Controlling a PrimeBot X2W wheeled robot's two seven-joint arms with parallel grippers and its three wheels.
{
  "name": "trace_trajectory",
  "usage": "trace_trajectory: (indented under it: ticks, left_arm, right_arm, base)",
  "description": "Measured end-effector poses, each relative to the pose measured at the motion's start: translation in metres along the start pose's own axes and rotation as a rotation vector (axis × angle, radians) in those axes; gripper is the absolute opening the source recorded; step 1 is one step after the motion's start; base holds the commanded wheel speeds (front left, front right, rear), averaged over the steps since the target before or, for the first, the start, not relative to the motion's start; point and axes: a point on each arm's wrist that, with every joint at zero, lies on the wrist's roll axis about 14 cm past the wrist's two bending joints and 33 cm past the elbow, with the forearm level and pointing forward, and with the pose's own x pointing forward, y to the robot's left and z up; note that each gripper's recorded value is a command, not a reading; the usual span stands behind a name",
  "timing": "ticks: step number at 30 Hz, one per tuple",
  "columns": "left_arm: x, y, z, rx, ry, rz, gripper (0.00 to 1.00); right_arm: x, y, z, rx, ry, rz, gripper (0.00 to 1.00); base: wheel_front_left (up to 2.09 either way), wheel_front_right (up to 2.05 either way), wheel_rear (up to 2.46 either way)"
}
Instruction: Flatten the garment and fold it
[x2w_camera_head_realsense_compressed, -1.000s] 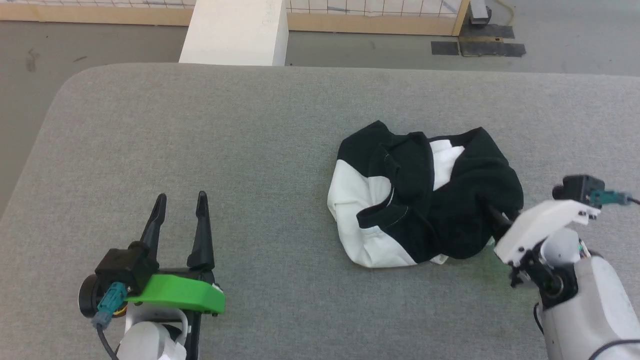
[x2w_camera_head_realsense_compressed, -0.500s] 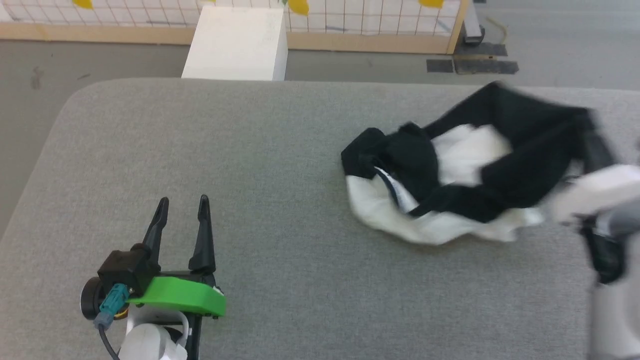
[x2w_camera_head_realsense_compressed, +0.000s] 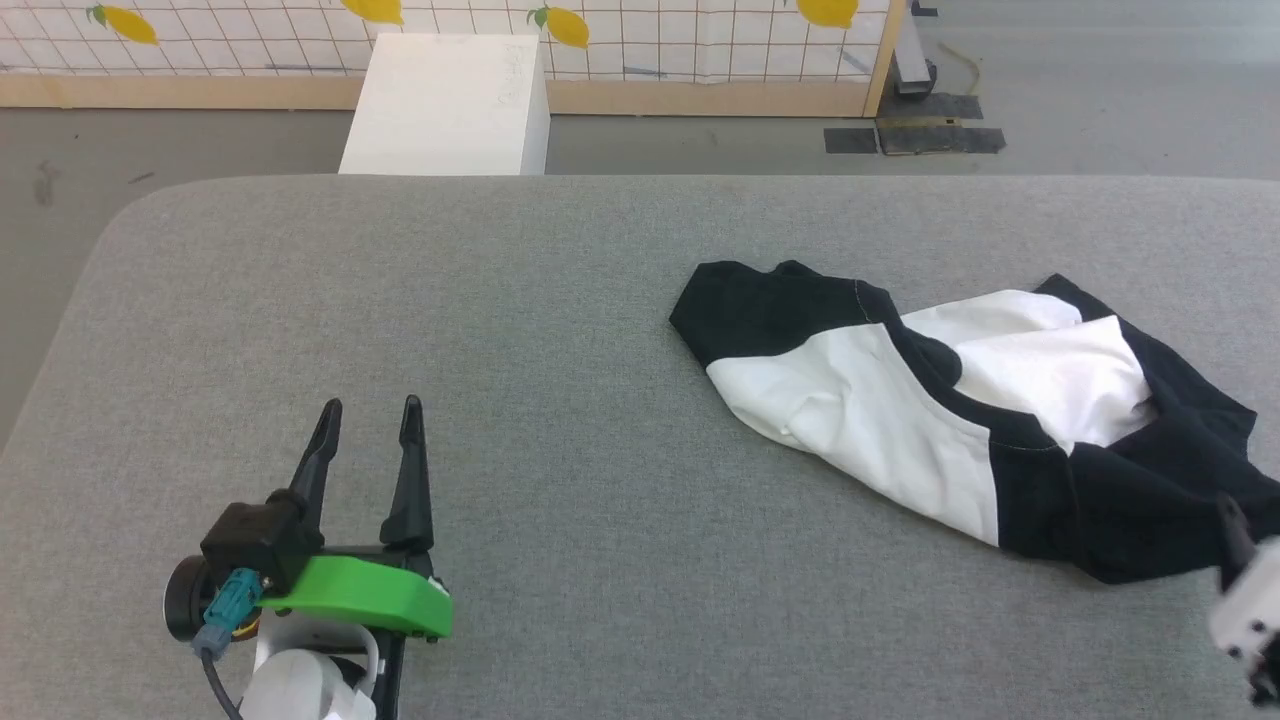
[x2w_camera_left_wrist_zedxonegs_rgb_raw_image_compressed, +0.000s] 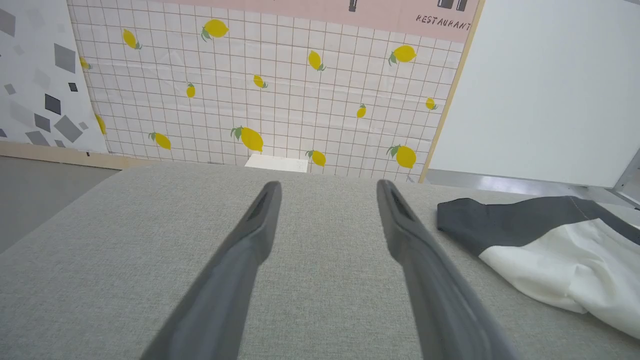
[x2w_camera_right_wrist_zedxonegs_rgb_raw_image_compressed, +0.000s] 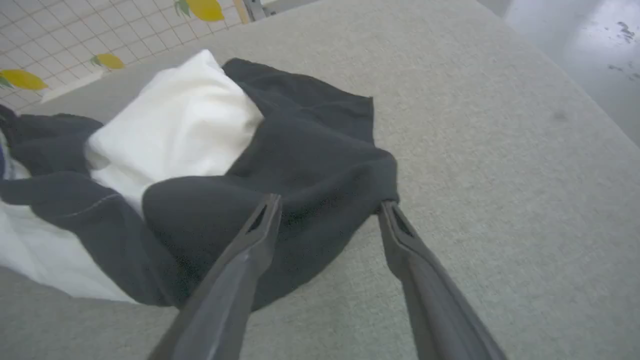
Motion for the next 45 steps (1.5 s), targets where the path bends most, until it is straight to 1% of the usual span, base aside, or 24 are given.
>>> trace_trajectory:
  ticks: [1,4,9,12,14,16,20,24,25,26,27,28,31,33,35,38,40,42,44,45]
  left_arm:
    - [0.000,0.000,0.000,0.003,0.001,0.000,1.00]
    - [-0.001,0.001,-0.001,0.014,0.003,0.000,1.00]
    - [0.000,0.000,-0.005,0.014,0.015,-0.004,1.00]
    - [0.006,-0.003,-0.005,0.013,0.012,-0.015,1.00]
    - [0.012,-0.006,-0.005,0.008,0.006,-0.024,1.00]
    - [0.017,-0.007,-0.004,0.001,0.002,-0.028,1.00]
    - [0.021,-0.002,-0.007,-0.010,0.006,-0.013,1.00]
    - [0.019,0.006,-0.012,-0.006,0.023,0.014,1.00]
    - [0.017,0.013,-0.016,-0.001,0.037,0.036,1.00]
    - [0.016,0.015,-0.017,0.001,0.040,0.041,1.00]
    - [0.015,0.017,-0.018,0.002,0.042,0.046,1.00]
    - [0.015,0.018,-0.018,0.003,0.042,0.050,1.00]
    - [0.013,0.020,-0.015,0.005,0.038,0.055,1.00]
    - [0.011,0.021,-0.013,0.006,0.032,0.059,1.00]
    - [0.009,0.021,-0.009,0.011,0.026,0.061,1.00]
    - [0.004,0.020,-0.006,0.014,0.021,0.062,1.00]
    - [0.001,0.018,-0.004,0.012,0.016,0.057,1.00]
    - [0.001,0.016,-0.002,0.010,0.009,0.050,1.00]
    - [0.002,0.011,-0.001,0.008,0.004,0.034,1.00]
    - [0.003,0.008,0.000,0.008,0.002,0.025,1.00]
  right_arm:
    - [0.000,0.009,0.004,-0.005,-0.016,0.027,1.00]
    - [-0.004,0.050,0.027,-0.032,-0.102,0.147,1.00]
    - [-0.018,0.149,0.070,-0.124,-0.240,0.405,1.00]
    - [-0.014,0.197,0.089,-0.211,-0.276,0.490,1.00]
    - [0.002,0.220,0.087,-0.275,-0.233,0.506,1.00]
    - [0.021,0.231,0.077,-0.317,-0.159,0.501,1.00]
    - [0.056,0.240,0.046,-0.376,0.023,0.470,1.00]
    - [0.076,0.246,0.014,-0.422,0.183,0.454,1.00]
    - [0.082,0.249,-0.004,-0.447,0.262,0.450,0.74]
    - [0.083,0.250,-0.008,-0.451,0.275,0.453,0.45]
    - [0.083,0.253,-0.011,-0.452,0.285,0.461,0.11]
    - [0.081,0.257,-0.013,-0.458,0.286,0.474,0.00]
    - [0.069,0.277,-0.012,-0.449,0.262,0.553,0.00]
    - [0.047,0.298,-0.013,-0.455,0.235,0.647,0.00]
    - [0.015,0.318,-0.021,-0.458,0.226,0.760,0.00]
    - [-0.036,0.329,-0.045,-0.486,0.260,0.894,0.00]
    - [-0.067,0.323,-0.068,-0.517,0.310,0.959,0.00]
    - [-0.098,0.307,-0.098,-0.545,0.401,0.998,0.00]
    - [-0.114,0.286,-0.123,-0.560,0.477,0.993,0.00]
    - [-0.121,0.275,-0.134,-0.566,0.512,0.984,0.03]
  base:
    - [0.00,0.00,0.00]
    - [0.00,0.00,0.00]
    - [0.00,0.00,0.00]
    - [0.00,0.00,0.00]
    - [0.00,0.00,0.00]
    - [0.00,0.00,0.00]
    - [0.00,0.00,0.00]
    - [0.00,0.00,0.00]
    - [0.00,0.00,0.00]
    - [0.00,0.00,0.00]
    - [0.00,0.00,0.00]
    - [0.00,0.00,0.00]
    - [0.00,0.00,0.00]
    - [0.00,0.00,0.00]
    - [0.00,0.00,0.00]
    - [0.00,0.00,0.00]
    - [0.00,0.00,0.00]
    - [0.00,0.00,0.00]
    - [0.00,0.00,0.00]
    - [0.00,0.00,0.00]
